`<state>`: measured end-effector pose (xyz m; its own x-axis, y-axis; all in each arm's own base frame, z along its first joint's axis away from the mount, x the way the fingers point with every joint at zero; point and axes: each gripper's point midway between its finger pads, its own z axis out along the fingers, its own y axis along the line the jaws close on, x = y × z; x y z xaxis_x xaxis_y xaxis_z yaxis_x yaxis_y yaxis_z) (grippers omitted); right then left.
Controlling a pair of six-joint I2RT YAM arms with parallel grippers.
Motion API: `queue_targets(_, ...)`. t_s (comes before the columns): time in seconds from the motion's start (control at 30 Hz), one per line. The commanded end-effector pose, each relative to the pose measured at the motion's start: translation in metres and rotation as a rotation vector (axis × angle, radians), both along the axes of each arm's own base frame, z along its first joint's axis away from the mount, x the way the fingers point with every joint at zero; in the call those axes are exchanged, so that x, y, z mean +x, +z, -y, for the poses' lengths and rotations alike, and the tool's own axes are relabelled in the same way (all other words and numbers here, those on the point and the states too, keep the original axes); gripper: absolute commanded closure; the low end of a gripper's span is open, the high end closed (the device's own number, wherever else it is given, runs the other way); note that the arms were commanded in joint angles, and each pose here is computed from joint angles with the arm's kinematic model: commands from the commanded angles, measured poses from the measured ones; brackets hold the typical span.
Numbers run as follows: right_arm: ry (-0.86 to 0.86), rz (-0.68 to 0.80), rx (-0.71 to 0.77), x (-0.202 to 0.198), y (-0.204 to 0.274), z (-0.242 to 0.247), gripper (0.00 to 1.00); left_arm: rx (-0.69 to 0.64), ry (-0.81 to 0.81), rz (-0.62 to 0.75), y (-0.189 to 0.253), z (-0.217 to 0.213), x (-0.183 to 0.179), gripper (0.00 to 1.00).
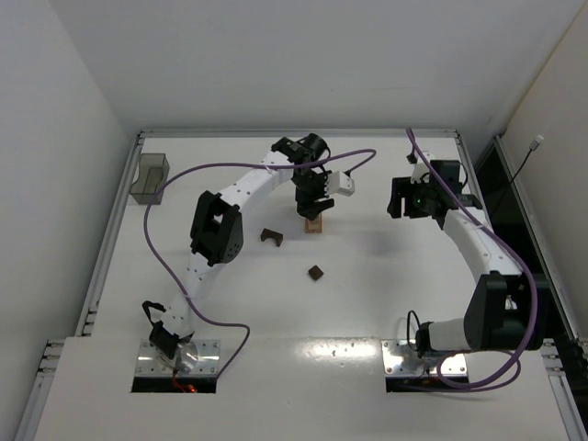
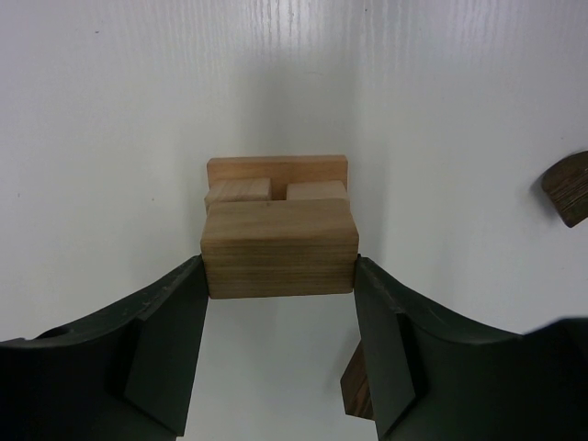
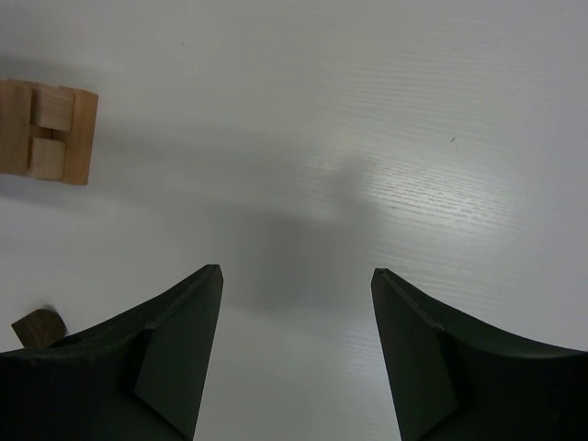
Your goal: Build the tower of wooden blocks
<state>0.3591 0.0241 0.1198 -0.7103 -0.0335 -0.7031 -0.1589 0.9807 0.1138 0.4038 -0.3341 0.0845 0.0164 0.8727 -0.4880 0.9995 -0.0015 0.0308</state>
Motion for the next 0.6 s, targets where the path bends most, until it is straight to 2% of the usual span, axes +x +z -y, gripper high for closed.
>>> queue_targets(0.0,-0.001,0.051,0.018,0.0097,0.0085,-0.0014,0.37,-0.031,-0.024,0.003,0.005,0.0096,-0.0019,0.77)
queue_targets(0.57,0.0,0.049,0.031,0.0094,0.0088,-0.0034,0.37,-0.032,-0.025,-0.004,0.0084,0.004,-0.0039,0.77)
